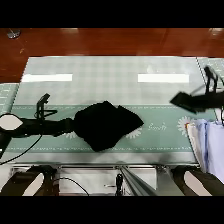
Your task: Fold the shirts.
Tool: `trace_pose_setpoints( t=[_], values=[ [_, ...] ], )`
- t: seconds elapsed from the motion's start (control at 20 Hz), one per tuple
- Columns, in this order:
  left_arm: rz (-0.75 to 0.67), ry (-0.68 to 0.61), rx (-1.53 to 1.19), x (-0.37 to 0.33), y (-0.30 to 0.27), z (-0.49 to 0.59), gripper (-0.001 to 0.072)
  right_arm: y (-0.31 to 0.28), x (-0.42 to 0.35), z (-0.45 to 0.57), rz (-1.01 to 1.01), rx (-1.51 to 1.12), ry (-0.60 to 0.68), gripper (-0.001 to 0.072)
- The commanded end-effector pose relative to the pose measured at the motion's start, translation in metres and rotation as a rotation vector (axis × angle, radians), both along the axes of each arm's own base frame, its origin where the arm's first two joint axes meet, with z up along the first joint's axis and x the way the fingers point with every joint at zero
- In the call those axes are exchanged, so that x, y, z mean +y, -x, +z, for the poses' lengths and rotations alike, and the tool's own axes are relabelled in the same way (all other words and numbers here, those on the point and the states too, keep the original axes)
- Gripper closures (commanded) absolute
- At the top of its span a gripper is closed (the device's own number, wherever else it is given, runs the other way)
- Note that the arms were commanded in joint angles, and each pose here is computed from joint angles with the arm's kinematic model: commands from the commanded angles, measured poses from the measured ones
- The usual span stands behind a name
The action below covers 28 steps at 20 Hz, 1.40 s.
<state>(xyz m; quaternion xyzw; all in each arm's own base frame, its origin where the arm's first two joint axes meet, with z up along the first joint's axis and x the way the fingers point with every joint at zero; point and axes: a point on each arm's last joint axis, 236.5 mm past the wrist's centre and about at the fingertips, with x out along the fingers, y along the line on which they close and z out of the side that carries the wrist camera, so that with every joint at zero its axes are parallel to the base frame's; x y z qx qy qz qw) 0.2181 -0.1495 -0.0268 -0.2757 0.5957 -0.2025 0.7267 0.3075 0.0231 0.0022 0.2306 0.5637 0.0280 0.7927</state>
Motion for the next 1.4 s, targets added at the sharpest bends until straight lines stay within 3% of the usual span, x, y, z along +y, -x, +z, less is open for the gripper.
trace_pose_setpoints(
  t=[0.0,0.15,0.35,0.4,0.45,0.5,0.55,0.6,0.85,1.25,1.35],
  values=[
    [0.044,0.208,-0.029,-0.031,-0.022,0.005,0.0005,0.052,0.004,-0.048,-0.055,0.097,-0.103,0.0094],
    [0.008,0.225,0.015,-0.039,-0.022,-0.014,0.0005,0.059,0.04,-0.063,-0.015,0.091,-0.189,0.0094],
    [0.026,0.288,0.041,-0.053,-0.03,-0.025,0.0009,0.058,0.073,-0.071,0.061,0.096,-0.183,0.0094],
    [0.051,0.299,0.04,-0.054,-0.036,-0.027,0.006,0.06,0.08,-0.075,0.073,0.111,-0.187,0.0094],
    [0.063,0.304,0.038,-0.054,-0.04,-0.028,0.0272,0.061,0.087,-0.079,0.087,0.123,-0.193,0.0094],
    [0.061,0.302,0.029,-0.054,-0.043,-0.028,0.0547,0.061,0.093,-0.081,0.095,0.129,-0.2,0.0094],
    [0.051,0.3,0.013,-0.054,-0.047,-0.026,0.0641,0.06,0.098,-0.082,0.098,0.131,-0.208,0.0094],
    [0.037,0.297,-0.012,-0.055,-0.05,-0.023,0.0683,0.059,0.102,-0.083,0.097,0.133,-0.217,0.0094],
    [0.02,0.3,-0.069,-0.056,-0.066,-0.008,0.0683,0.058,0.109,-0.082,0.087,0.135,-0.247,0.0094],
    [0.019,0.303,-0.071,-0.057,-0.066,-0.007,0.0683,0.048,0.148,-0.094,0.08,0.185,-0.441,0.0094],
    [0.016,0.306,-0.069,-0.057,-0.065,-0.006,0.0683,0.048,0.163,-0.099,0.132,0.205,-0.433,0.0094]
  ],
)
